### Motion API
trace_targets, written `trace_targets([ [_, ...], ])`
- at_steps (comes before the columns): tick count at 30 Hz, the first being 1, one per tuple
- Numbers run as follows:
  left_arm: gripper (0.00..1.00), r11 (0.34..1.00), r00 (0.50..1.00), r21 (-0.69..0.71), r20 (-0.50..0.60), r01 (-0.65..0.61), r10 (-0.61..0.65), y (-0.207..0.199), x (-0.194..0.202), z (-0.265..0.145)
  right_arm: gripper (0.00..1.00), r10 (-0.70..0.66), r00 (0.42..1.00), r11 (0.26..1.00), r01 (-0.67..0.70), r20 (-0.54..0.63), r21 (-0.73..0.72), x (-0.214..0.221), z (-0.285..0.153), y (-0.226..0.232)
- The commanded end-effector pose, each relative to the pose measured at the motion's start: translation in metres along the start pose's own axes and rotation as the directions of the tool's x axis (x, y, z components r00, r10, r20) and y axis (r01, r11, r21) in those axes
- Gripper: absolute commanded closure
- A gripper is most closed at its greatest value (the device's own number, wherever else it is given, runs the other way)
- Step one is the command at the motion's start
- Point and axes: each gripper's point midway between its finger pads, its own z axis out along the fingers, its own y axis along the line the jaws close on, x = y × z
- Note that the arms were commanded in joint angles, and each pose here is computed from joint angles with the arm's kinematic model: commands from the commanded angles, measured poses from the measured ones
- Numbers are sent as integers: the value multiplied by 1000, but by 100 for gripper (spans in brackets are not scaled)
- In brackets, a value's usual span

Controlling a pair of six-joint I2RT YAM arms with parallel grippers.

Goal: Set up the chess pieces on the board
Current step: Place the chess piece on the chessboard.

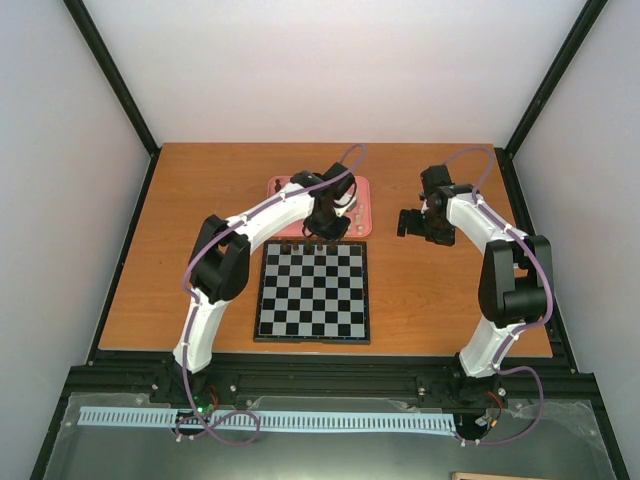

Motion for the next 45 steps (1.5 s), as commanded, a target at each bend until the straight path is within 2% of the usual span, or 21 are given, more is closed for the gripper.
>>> trace_targets([
  [1, 99, 1000, 1000, -8, 15, -8, 9, -1, -5, 11, 0, 0, 999, 1000, 0, 35, -6, -5, -8, 4],
  [21, 99, 999, 1000, -38, 0, -11, 11, 5, 2, 32, 0, -3, 1000, 1000, 3, 25, -5, 1, -5, 2],
  [30, 90, 1000, 1000, -24, 14, -20, 21, 3, 4, 19, 0, -5, 1000, 1000, 5, 22, -5, 2, -3, 2],
  [39, 85, 999, 999, -22, 22, -24, 25, 2, 2, 12, 0, -3, 1000, 1000, 4, 28, -9, 1, -4, 3],
  [45, 76, 999, 999, -21, 38, -28, 29, 0, -4, 6, 0, -2, 1000, 1000, 2, 30, -11, 0, -4, 3],
])
